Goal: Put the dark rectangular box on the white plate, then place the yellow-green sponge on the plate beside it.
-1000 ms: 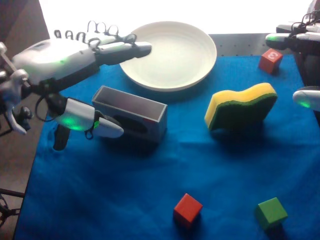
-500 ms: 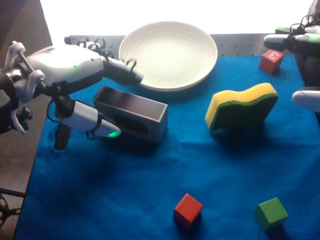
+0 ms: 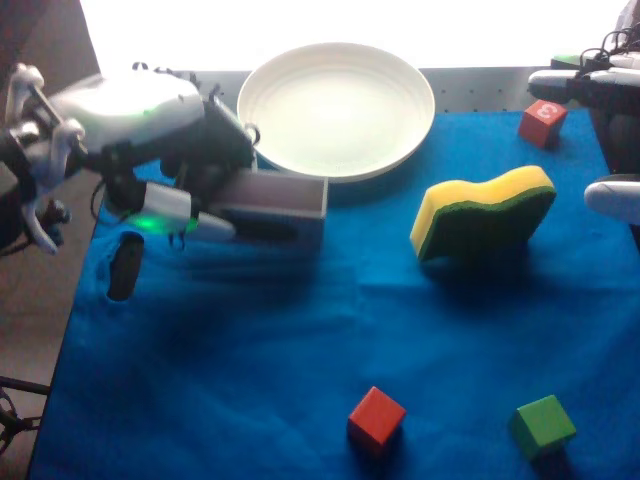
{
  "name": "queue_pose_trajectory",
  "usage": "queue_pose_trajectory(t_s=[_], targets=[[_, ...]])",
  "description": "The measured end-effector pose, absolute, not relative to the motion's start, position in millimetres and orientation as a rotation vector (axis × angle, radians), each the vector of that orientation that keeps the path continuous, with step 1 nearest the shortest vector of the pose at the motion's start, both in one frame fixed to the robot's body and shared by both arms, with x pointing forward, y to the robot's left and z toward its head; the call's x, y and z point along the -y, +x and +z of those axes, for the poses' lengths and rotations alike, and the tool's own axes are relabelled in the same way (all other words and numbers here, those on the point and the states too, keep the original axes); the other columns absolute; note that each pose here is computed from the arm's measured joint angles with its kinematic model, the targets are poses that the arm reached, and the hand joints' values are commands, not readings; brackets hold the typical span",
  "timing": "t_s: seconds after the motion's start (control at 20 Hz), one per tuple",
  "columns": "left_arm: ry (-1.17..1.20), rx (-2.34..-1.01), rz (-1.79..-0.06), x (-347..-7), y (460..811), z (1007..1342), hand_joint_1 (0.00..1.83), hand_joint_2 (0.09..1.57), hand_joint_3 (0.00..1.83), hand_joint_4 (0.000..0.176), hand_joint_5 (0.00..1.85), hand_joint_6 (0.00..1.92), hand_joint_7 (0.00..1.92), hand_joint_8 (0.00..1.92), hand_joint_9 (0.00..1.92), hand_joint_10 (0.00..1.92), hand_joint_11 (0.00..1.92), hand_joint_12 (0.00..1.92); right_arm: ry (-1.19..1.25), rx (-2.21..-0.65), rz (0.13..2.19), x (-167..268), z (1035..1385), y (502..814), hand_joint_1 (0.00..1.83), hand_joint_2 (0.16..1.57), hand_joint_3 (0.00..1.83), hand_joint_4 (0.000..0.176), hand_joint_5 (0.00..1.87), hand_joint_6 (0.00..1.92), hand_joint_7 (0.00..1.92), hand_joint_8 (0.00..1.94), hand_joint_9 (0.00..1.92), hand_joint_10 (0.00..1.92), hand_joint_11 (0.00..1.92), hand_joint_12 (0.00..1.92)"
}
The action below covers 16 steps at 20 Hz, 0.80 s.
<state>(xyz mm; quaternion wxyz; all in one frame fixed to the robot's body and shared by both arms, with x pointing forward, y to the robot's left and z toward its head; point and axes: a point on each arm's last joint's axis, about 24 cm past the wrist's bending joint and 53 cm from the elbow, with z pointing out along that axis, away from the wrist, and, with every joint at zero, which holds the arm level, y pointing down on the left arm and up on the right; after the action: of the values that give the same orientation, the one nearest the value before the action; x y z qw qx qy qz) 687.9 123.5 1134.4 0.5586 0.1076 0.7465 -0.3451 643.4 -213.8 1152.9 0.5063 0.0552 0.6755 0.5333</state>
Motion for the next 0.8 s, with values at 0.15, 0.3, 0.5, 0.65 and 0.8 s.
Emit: queue_pose_trajectory(t_s=[0.15,0.3,0.5,0.65,0.8], targets=[[0.25,-1.628,-0.848,-123,695,1185,1.36,1.07,0.0,0.0,0.96,0.93,1.1,0.81,1.03,1.01,0.85,1.36,0.135,-1.63,1.284,214,1153,644,0.54,1.2,0.0,0.123,0.3,0.0,0.18,0.0,0.17,0.0,0.02,0.46],[0.239,-1.504,-0.882,-116,708,1227,1.29,1.06,0.0,0.0,1.02,0.81,1.15,0.84,1.01,0.93,0.59,1.39,0.134,-1.629,1.287,214,1153,643,0.56,1.2,0.0,0.11,0.31,0.0,0.19,0.0,0.17,0.0,0.0,0.46],[0.163,-1.486,-0.882,-104,749,1235,1.38,1.06,0.0,0.0,1.0,1.02,1.19,0.63,1.01,0.94,0.62,1.24,0.135,-1.632,1.288,212,1150,644,0.57,1.21,0.0,0.093,0.33,0.0,0.19,0.0,0.16,0.0,0.0,0.48],[0.122,-1.558,-0.849,-92,775,1213,1.38,1.08,0.0,0.0,0.92,1.1,1.12,0.73,1.0,1.01,0.67,1.25,0.131,-1.634,1.288,211,1147,646,0.56,1.21,0.0,0.111,0.31,0.0,0.18,0.0,0.14,0.0,0.0,0.42],[0.057,-1.625,-0.806,-90,803,1194,1.36,1.11,0.0,0.0,0.85,1.12,1.01,0.92,0.97,1.12,0.7,1.17,0.13,-1.63,1.293,210,1147,646,0.59,1.2,0.0,0.103,0.32,0.0,0.18,0.0,0.14,0.0,0.0,0.43]])
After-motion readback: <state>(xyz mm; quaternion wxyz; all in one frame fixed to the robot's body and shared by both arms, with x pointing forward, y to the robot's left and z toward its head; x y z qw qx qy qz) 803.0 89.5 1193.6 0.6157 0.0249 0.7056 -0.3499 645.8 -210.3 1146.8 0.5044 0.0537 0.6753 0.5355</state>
